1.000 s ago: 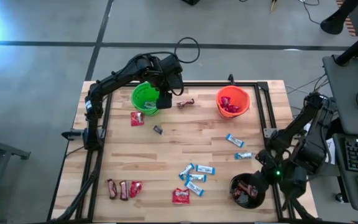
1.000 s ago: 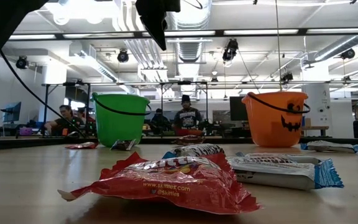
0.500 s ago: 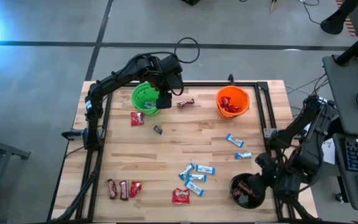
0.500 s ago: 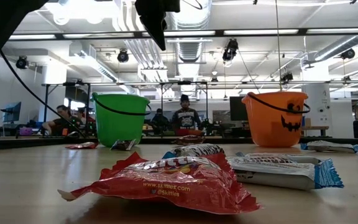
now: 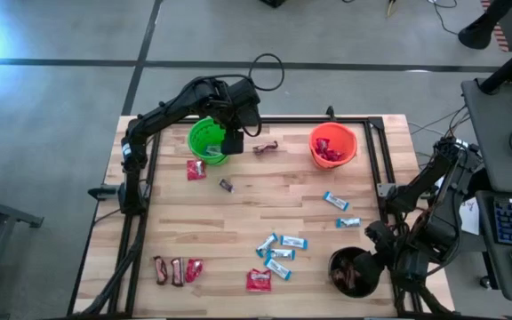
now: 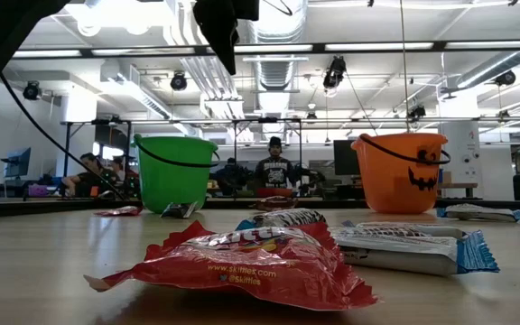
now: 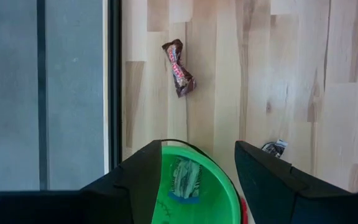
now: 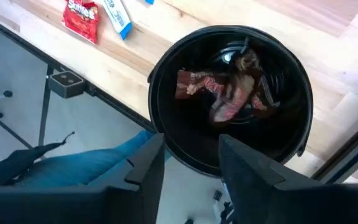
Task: Sort candy
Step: Put the white candy into the green bucket
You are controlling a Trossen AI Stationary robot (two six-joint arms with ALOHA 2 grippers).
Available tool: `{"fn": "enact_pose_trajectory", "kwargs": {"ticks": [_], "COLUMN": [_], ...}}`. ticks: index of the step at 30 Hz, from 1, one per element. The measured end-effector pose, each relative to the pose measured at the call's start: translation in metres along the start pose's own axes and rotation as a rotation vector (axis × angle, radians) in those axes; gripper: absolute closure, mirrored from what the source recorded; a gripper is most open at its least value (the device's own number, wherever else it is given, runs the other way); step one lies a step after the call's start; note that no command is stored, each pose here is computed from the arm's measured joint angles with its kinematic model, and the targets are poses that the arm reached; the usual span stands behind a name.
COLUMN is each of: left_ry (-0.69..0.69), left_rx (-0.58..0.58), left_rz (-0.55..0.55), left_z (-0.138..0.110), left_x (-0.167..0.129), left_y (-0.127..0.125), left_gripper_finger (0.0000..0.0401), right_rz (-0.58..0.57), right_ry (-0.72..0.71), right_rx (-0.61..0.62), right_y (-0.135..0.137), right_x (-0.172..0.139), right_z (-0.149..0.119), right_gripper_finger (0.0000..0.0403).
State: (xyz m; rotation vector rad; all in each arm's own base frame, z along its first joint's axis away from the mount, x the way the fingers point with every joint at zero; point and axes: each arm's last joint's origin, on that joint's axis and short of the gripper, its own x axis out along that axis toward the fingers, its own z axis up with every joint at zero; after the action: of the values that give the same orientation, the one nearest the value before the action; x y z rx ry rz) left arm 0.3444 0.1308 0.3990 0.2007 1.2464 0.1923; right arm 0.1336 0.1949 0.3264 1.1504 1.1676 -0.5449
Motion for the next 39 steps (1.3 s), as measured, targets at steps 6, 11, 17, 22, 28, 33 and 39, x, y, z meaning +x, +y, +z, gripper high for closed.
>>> {"fn": "enact_pose_trajectory", "kwargs": {"ticks": [6, 11, 17, 22, 28, 33, 39], "left_ry": [0.017, 0.013, 0.003, -0.033, -0.055, -0.045, 0.004], "left_rx": [-0.019, -0.023, -0.051, -0.082, -0.085, -0.052, -0.019], "left_rz": [-0.028, -0.035, -0.066, -0.174, -0.285, -0.331, -0.363], "left_z": [-0.002, -0.002, -0.001, 0.000, 0.003, 0.008, 0.011], "left_x": [0.000, 0.000, 0.001, 0.001, 0.001, 0.003, 0.013], "left_y": [-0.001, -0.002, -0.003, -0.006, -0.016, -0.033, -0.053], "left_gripper_finger": [0.0216, 0.0216, 0.0216, 0.0216, 0.0216, 0.0216, 0.0216], "right_rz": [0.070, 0.145, 0.204, 0.200, 0.185, 0.170, 0.169], "right_ry": [-0.132, -0.290, -0.460, -0.533, -0.554, -0.577, -0.655], "right_rx": [-0.064, -0.108, -0.155, -0.207, -0.232, -0.240, -0.252], "right_y": [0.002, 0.005, 0.009, 0.012, 0.014, 0.015, 0.017], "right_x": [0.000, -0.001, -0.003, -0.003, -0.006, -0.008, -0.012], "right_z": [0.004, 0.009, 0.017, 0.025, 0.033, 0.043, 0.053], "right_gripper_finger": [0.0242, 0.0243, 0.0251, 0.0258, 0.0262, 0.0259, 0.0265]}}
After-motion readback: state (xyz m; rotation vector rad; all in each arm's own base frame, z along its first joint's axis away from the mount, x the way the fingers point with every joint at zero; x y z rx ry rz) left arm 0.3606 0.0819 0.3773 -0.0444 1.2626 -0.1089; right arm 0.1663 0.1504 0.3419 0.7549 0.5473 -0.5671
